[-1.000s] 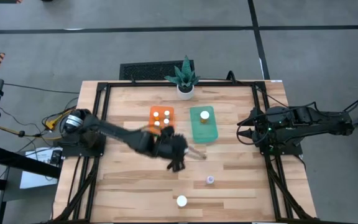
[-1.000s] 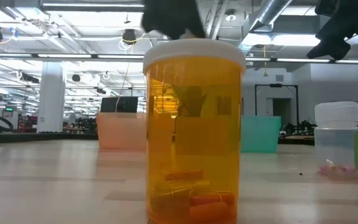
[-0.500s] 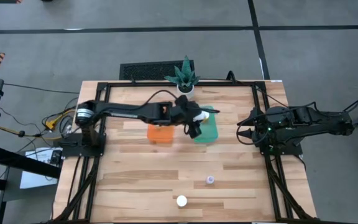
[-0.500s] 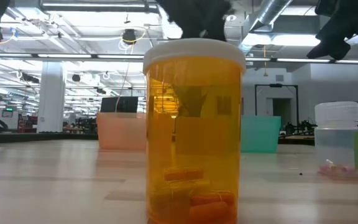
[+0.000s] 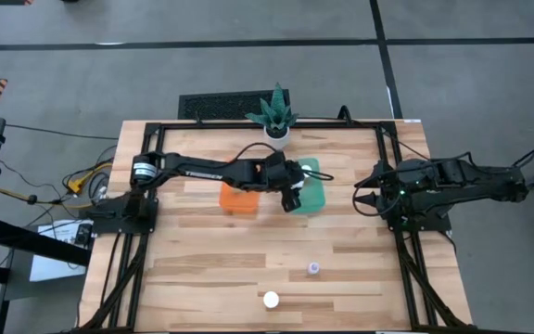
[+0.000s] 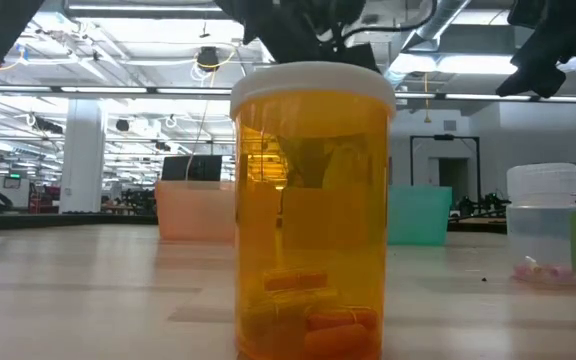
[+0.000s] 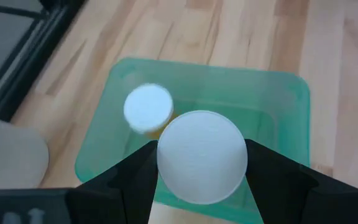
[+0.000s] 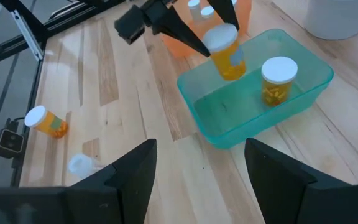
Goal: Pick and place medicine bottles into bin by pill shape (circle, oval)
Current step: Put the top orange pill bottle into the green bin
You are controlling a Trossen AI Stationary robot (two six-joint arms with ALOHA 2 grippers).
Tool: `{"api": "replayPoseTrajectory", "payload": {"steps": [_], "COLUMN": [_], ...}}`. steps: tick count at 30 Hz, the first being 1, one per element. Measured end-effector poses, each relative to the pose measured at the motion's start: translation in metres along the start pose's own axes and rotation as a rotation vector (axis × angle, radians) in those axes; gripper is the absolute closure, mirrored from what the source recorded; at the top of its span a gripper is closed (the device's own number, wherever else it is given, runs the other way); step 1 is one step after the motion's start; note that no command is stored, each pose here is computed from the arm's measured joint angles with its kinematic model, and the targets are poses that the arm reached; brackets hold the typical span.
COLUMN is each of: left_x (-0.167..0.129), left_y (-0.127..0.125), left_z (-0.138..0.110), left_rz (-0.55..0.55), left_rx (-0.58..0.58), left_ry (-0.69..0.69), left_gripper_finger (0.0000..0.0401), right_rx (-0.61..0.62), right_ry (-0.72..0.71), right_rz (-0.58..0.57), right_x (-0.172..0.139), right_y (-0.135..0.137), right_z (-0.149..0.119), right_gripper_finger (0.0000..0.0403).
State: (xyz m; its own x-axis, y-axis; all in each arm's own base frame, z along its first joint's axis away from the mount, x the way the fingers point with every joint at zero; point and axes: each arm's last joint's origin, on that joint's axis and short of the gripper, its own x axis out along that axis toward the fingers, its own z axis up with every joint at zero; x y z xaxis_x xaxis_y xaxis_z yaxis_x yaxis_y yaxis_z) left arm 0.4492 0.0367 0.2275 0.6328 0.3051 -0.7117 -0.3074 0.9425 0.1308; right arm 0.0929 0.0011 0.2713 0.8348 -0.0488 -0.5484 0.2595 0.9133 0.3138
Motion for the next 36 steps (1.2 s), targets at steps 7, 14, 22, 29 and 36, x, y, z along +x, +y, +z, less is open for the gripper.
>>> {"api": "replayPoseTrajectory", "payload": {"steps": [7, 14, 22, 29, 36], "left_x": [0.014, 0.023, 0.025, 0.025, 0.026], "left_y": [0.007, 0.014, 0.016, 0.017, 0.020], "left_z": [-0.007, -0.008, -0.008, -0.008, -0.006], "left_rz": [-0.007, -0.014, -0.043, -0.041, -0.041], "left_rx": [0.002, 0.005, 0.028, 0.034, 0.032], "left_ry": [0.045, 0.037, 0.037, 0.037, 0.022], "left_gripper_finger": [0.0188, 0.0188, 0.0188, 0.0188, 0.0188], "right_rx": [0.000, -0.001, -0.007, -0.020, -0.025], "right_ry": [0.002, 0.006, 0.007, 0.006, 0.007], "right_rz": [-0.001, -0.003, -0.003, -0.003, -0.003], "right_x": [0.000, 0.000, 0.000, 0.000, 0.000], "right_y": [0.000, 0.000, 0.000, 0.000, 0.000], "right_z": [0.000, -0.001, -0.001, -0.001, -0.001], "right_gripper_finger": [0.0148, 0.0148, 0.0148, 0.0148, 0.0148]}}
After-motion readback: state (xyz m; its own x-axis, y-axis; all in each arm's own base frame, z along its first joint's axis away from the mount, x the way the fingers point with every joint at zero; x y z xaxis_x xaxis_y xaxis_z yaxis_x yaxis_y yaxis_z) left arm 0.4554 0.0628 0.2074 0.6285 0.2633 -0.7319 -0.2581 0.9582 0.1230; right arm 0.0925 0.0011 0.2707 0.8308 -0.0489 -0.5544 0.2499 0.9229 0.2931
